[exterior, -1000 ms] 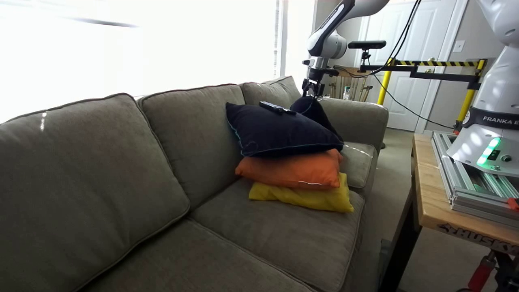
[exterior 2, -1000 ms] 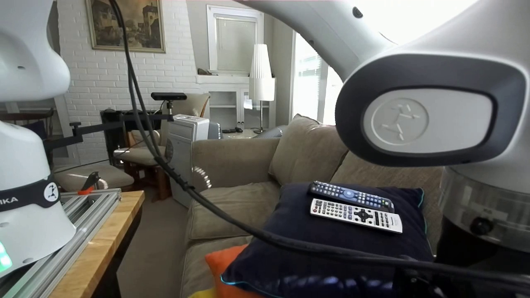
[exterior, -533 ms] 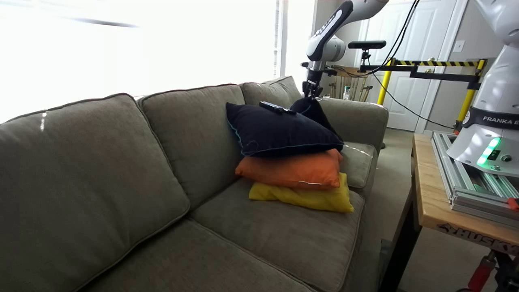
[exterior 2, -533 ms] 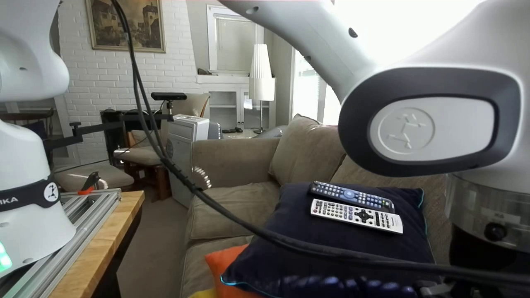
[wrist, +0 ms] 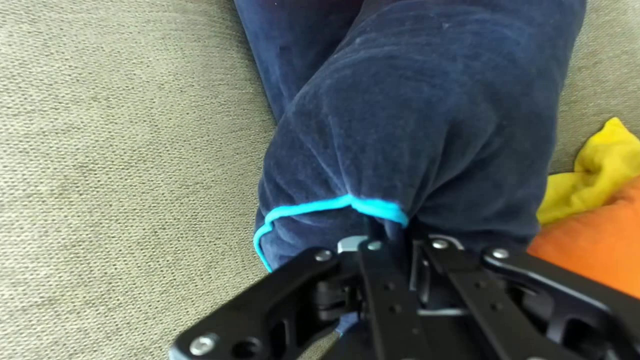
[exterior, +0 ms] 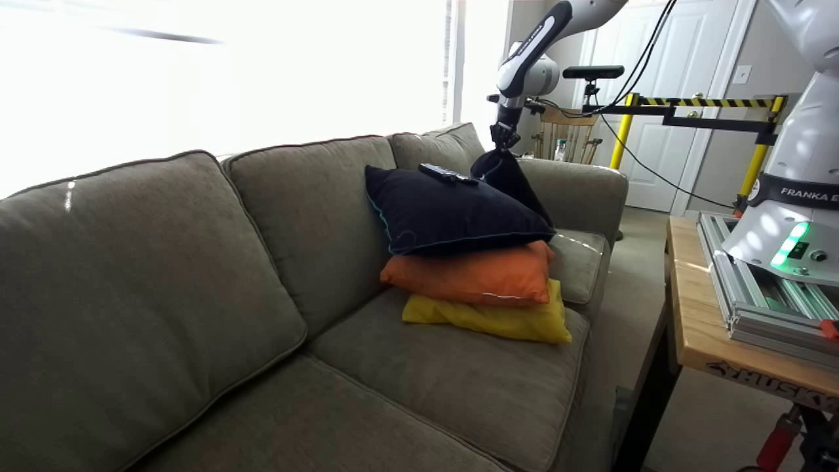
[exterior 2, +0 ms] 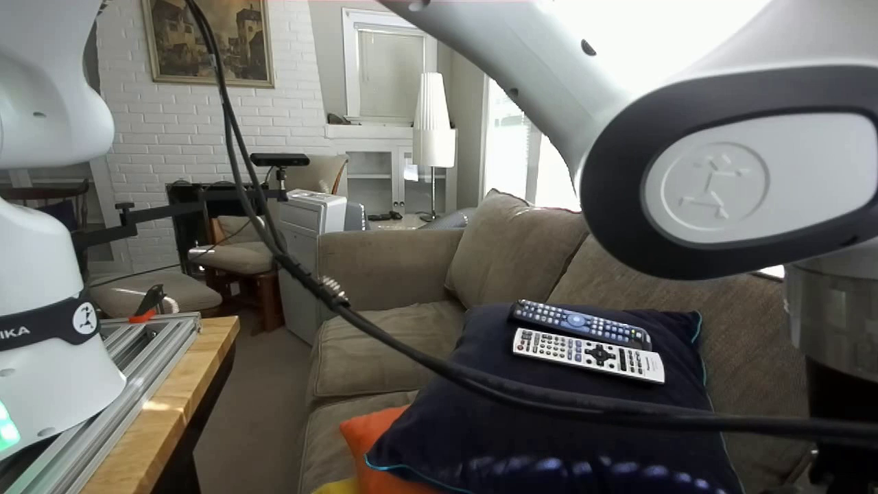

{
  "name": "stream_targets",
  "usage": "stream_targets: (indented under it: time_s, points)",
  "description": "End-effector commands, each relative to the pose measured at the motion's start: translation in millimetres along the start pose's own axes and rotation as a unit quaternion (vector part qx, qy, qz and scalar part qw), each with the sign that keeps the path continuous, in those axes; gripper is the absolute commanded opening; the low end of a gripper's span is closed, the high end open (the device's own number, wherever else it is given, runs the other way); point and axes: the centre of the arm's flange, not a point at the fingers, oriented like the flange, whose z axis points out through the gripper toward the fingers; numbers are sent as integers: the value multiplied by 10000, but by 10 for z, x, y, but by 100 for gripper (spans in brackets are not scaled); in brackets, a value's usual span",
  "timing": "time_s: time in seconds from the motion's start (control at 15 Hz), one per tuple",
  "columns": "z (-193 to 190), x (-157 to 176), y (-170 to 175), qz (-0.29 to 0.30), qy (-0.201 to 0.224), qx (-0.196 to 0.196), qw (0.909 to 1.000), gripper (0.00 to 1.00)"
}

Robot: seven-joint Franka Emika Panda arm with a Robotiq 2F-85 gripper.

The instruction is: Place the topmost pillow on the right side of the sofa.

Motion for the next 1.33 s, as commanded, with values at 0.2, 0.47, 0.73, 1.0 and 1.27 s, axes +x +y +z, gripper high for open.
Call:
stream_targets:
  time_s: [0.2, 0.47, 0.73, 1.0, 1.27]
  points:
    - [-228, -270, 197, 111, -248, -349, 9990, 3]
    - [-368, -431, 262, 162, -277, -443, 9985, 3]
    - [-534, -583, 341, 238, -379, -629, 9970, 3]
    - [-658, -741, 428, 342, -552, -810, 9946, 3]
    - [-614, -855, 546, 487, -768, -896, 9918, 3]
